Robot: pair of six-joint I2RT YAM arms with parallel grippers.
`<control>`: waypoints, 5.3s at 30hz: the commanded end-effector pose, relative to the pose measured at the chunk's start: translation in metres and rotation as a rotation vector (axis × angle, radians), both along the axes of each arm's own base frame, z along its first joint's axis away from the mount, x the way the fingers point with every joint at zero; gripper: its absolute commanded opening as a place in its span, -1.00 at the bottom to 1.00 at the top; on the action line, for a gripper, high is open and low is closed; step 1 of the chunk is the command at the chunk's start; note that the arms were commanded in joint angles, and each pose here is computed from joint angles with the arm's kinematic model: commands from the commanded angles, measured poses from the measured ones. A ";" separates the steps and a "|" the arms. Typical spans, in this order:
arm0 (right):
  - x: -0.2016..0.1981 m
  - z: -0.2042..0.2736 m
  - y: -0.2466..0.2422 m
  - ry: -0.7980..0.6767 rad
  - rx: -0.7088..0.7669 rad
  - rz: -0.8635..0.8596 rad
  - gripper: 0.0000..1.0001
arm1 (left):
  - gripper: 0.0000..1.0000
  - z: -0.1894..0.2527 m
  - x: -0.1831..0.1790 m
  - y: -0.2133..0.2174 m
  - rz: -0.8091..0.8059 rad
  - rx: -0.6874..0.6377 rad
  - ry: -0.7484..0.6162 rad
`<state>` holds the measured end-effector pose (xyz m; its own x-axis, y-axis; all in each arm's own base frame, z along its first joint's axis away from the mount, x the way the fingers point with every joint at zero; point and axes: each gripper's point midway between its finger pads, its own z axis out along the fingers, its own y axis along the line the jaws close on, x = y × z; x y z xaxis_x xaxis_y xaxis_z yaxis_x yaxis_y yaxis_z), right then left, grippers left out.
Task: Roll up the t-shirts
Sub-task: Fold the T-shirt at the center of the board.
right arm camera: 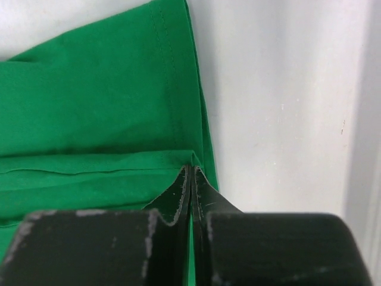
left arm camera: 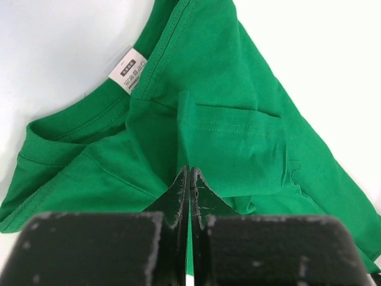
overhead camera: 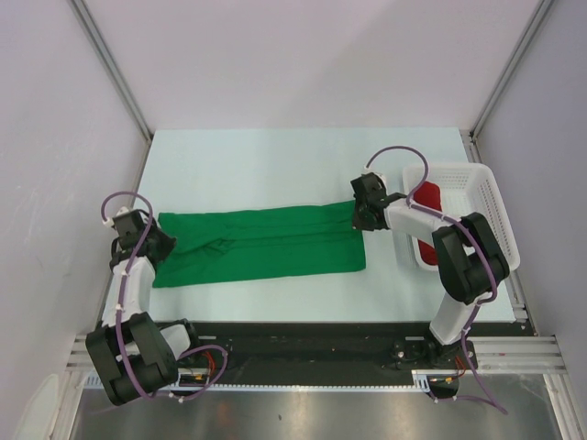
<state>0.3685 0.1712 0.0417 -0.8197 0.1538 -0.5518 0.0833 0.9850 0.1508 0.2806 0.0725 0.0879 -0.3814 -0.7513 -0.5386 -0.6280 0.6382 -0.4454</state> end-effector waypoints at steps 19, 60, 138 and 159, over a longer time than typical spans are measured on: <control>-0.010 0.050 -0.001 -0.106 0.014 0.022 -0.28 | -0.18 0.039 -0.002 -0.006 -0.082 0.048 -0.103; 0.013 0.023 0.050 -0.096 -0.017 0.141 -0.38 | -0.68 -0.024 0.073 -0.146 -0.554 0.290 0.189; -0.013 0.033 0.033 -0.076 -0.004 0.176 -0.37 | -0.28 0.010 0.045 -0.166 -0.533 0.139 0.002; -0.009 0.060 0.076 -0.143 0.195 0.287 -0.33 | 0.07 0.014 0.070 -0.039 -0.125 0.162 0.157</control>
<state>0.3545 0.2324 0.0921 -0.7809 0.0389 -0.6234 -0.1747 0.9446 0.2778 0.3322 0.0278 0.0948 -0.5117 -0.6587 -0.5517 -0.6239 0.7263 -0.2885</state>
